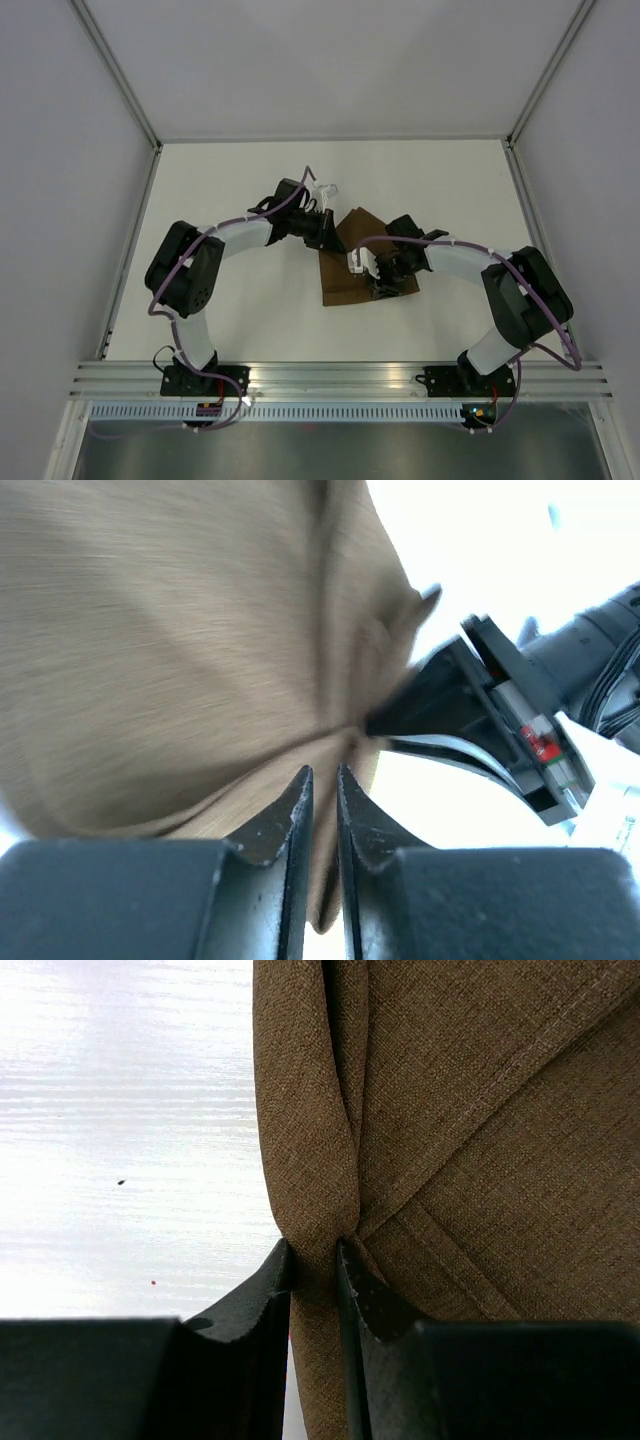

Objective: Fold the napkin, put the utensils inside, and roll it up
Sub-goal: Roll the napkin with the utensil

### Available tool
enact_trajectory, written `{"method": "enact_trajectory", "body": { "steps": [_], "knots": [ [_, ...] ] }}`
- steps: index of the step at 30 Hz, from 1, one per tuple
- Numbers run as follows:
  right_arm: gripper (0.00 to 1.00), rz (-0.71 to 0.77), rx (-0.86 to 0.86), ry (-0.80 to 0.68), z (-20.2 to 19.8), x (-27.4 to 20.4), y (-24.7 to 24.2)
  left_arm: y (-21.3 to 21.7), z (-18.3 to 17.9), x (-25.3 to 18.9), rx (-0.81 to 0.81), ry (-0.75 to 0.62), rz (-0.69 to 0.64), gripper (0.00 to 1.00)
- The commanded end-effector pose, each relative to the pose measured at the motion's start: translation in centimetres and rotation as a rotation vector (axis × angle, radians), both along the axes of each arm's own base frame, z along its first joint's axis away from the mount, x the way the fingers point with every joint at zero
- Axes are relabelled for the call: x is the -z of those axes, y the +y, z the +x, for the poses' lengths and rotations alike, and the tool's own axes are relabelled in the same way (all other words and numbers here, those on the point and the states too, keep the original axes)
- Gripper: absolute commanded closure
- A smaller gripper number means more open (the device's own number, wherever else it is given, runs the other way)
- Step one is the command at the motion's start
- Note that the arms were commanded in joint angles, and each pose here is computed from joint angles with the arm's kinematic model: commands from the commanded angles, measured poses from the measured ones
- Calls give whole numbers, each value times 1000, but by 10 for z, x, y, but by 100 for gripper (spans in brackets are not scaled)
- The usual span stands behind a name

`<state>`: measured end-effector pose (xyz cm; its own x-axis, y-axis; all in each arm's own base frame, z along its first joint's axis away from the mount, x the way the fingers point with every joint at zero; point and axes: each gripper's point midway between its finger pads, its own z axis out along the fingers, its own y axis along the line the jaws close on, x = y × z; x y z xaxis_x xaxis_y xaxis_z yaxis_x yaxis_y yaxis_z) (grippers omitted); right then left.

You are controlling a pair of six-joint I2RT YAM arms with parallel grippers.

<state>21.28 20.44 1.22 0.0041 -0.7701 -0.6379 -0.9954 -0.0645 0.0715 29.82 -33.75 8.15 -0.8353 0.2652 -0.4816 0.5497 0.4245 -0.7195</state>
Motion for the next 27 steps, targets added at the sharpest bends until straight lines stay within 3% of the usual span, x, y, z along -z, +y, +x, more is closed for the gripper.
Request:
{"method": "enact_trajectory", "body": {
  "steps": [1,3,4,6,14,23,27],
  "knots": [
    [92,-162,-28,305,-67,33,-37,18,37,-29,-255,-239,4,82],
    [91,-168,-23,335,-68,35,-38,28,45,-64,-341,-403,-57,83],
    [91,-167,-31,342,-67,34,-37,43,40,-51,-397,-432,-23,85],
    [92,-170,-24,374,-67,36,-38,51,38,-81,-446,-578,-73,86],
    [92,-173,-10,479,-62,37,-41,55,-4,-87,-479,-961,81,86],
    [92,-174,16,547,-52,41,-41,11,-65,-89,-234,-1261,74,75],
    [92,-176,26,552,-49,43,-41,-20,-90,-64,-60,-1296,113,73]
  ]
}}
